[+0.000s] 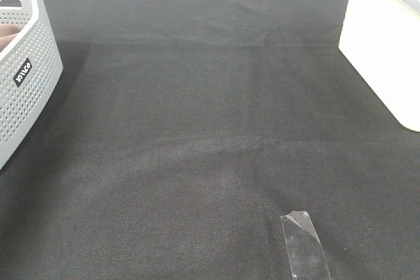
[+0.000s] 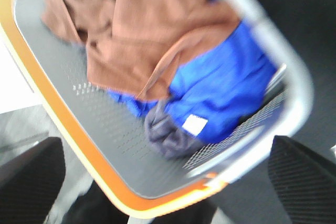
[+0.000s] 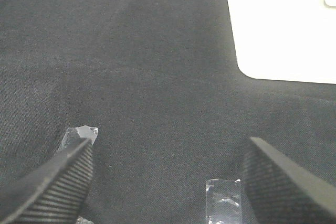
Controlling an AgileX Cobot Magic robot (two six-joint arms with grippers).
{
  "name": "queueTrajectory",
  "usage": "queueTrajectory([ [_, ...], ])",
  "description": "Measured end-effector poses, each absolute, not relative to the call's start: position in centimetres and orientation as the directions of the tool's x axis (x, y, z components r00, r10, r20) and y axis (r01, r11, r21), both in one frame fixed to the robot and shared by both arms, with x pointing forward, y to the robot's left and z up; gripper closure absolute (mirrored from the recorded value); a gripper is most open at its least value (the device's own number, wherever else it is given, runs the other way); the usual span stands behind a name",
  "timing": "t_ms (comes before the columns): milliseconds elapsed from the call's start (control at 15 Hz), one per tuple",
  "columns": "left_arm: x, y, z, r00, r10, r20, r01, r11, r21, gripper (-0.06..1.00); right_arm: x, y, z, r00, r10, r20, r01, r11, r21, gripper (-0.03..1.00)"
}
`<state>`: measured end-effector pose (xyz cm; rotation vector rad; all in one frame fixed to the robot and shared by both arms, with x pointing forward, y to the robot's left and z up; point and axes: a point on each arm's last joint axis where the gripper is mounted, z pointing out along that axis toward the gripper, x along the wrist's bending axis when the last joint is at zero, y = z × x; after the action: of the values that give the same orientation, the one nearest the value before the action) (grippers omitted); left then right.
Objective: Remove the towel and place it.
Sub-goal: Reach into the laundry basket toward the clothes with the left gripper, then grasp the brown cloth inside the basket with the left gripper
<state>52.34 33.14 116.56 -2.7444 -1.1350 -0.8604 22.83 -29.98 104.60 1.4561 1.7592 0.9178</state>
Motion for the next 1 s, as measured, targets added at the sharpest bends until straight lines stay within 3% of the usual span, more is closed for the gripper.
queueTrajectory([
  [333, 58.9, 38.2, 107.7, 0.674, 0.652, 0.347, 0.707, -0.706, -0.045, -0.03, 22.8, -30.0, 104.6, -0.155, 0.986, -0.058, 0.517, 0.131, 0.846, 0.25],
  [667, 62.0, 41.0, 101.3, 0.713, 0.641, 0.284, 0.687, -0.720, -0.100, -0.03, 22.8, -30.0, 104.6, -0.155, 0.986, -0.058, 0.517, 0.131, 0.846, 0.25],
  [1000, 64.4, 42.0, 97.6, 0.727, 0.645, 0.237, 0.681, -0.721, -0.128, -0.03, 22.8, -30.0, 104.6, -0.155, 0.986, -0.058, 0.517, 0.131, 0.846, 0.25],
])
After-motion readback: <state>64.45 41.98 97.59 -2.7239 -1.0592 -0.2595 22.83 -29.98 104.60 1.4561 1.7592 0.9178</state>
